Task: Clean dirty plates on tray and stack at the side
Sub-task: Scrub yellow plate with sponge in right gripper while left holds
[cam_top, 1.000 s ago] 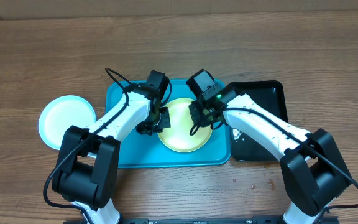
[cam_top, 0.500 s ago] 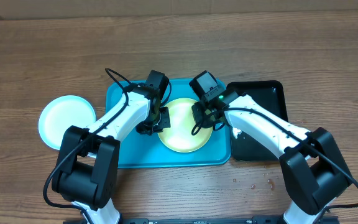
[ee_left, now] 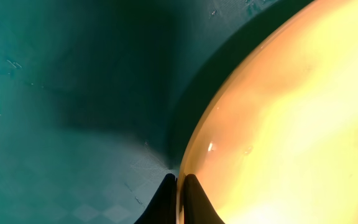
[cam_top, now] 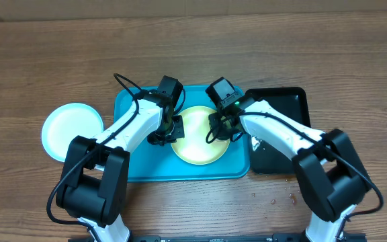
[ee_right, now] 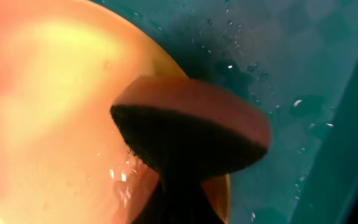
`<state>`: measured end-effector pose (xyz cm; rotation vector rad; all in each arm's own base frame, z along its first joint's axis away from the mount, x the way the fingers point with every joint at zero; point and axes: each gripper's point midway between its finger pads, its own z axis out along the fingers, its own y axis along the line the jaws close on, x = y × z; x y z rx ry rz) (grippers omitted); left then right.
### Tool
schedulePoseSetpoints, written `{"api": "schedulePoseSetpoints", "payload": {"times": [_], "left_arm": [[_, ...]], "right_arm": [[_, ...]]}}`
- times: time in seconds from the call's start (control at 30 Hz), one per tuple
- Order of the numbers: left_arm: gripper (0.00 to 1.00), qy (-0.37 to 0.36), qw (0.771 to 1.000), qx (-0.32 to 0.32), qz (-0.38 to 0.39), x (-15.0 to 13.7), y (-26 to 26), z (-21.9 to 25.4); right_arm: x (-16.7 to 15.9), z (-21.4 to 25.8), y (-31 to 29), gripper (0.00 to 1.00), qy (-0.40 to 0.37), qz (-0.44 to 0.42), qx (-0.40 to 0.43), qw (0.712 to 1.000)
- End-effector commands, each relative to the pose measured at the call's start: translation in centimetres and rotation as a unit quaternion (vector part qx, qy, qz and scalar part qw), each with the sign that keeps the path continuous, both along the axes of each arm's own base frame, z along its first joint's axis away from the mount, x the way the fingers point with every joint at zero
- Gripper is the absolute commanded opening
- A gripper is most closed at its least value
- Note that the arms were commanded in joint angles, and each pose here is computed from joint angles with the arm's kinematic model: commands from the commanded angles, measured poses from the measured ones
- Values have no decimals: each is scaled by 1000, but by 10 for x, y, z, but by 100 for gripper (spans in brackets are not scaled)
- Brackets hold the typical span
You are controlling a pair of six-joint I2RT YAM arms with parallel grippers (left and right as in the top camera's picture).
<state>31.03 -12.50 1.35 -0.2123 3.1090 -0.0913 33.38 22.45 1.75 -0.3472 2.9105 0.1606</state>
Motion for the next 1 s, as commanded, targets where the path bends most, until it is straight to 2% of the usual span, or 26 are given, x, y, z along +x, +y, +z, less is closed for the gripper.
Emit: {"api": "schedulePoseSetpoints", "payload": {"times": [0.0, 0.17, 0.37, 0.6, 0.73, 0.97], "left_arm": [[4, -8, 1000, -2, -12, -1, -3, 5], [4, -8, 1000, -2, -13, -1, -3, 5], [4, -11, 1000, -3, -13, 1, -3, 5], [4, -12, 1000, -3, -13, 1, -3, 5], [4, -12, 1000, -3, -16, 1, -3, 5], [4, -11, 1000, -3, -16, 1, -3, 5]], "right_arm": [[-9, -29, -8, 4, 35, -17, -23, 999], [-29, -49, 7, 4, 97, 6, 17, 995], [-50, -41, 36, 4, 147, 66, 100, 982], [-64, -32, 52, 4, 172, 109, 155, 967], [-70, -20, 64, 4, 184, 143, 200, 952], [-50, 40, 62, 4, 185, 172, 249, 935]]}}
